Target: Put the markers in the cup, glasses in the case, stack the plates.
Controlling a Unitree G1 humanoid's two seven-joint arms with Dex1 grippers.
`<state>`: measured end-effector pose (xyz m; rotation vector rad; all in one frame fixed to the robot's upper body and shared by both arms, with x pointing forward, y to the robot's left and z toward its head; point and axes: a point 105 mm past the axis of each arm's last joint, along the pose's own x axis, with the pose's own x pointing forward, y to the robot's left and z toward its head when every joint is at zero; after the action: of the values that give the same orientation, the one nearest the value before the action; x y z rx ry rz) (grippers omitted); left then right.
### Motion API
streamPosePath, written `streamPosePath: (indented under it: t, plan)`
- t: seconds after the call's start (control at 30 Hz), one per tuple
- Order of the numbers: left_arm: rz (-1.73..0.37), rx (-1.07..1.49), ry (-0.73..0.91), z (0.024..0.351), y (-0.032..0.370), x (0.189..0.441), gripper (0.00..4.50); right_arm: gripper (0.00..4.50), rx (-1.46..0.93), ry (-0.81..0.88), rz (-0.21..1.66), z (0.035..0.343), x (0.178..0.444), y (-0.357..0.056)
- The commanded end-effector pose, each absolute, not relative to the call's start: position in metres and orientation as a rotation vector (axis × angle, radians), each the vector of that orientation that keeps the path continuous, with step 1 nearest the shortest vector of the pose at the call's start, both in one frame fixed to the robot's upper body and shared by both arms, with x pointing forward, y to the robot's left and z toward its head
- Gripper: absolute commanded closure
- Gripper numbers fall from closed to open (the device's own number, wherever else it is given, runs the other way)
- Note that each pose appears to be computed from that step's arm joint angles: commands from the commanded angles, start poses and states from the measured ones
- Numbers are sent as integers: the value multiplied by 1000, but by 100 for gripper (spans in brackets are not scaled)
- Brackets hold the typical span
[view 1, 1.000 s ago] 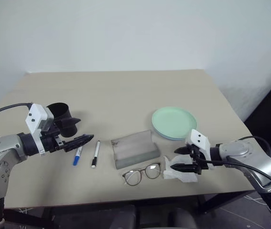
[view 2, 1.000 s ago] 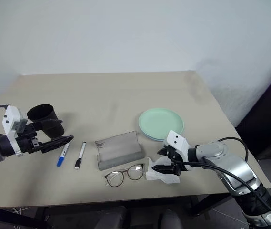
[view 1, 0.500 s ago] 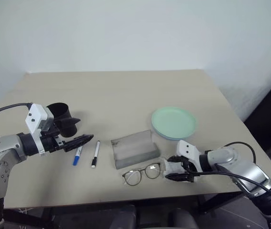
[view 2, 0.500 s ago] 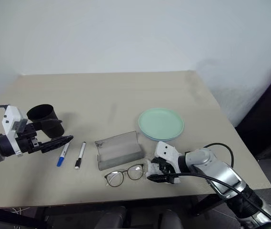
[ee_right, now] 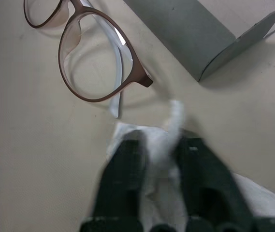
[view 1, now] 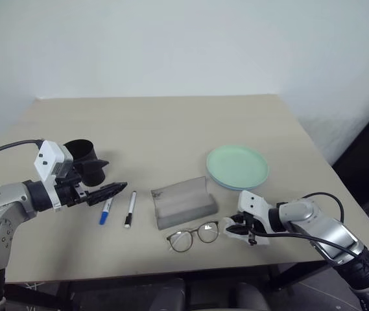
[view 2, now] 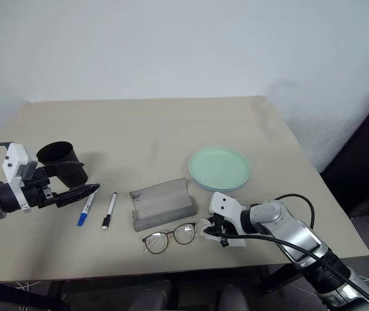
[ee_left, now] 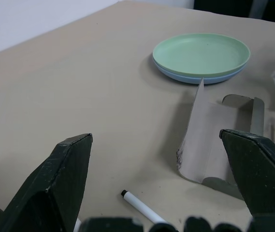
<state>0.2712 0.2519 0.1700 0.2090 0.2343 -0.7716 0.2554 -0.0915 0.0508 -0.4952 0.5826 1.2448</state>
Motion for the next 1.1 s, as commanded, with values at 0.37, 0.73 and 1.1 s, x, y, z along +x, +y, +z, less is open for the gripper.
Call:
streamPosePath:
  t: [0.37,0.73,1.1]
  plan:
    - [-777,260,191,185,249,273,0,448,-497,420,1254,104,285,-105]
    - [-782,262,186,185,244,276,0,448,-419,175,967,178,391,-105]
    - [-772,256,186,186,242,271,0,406,-419,214,901,141,427,-89]
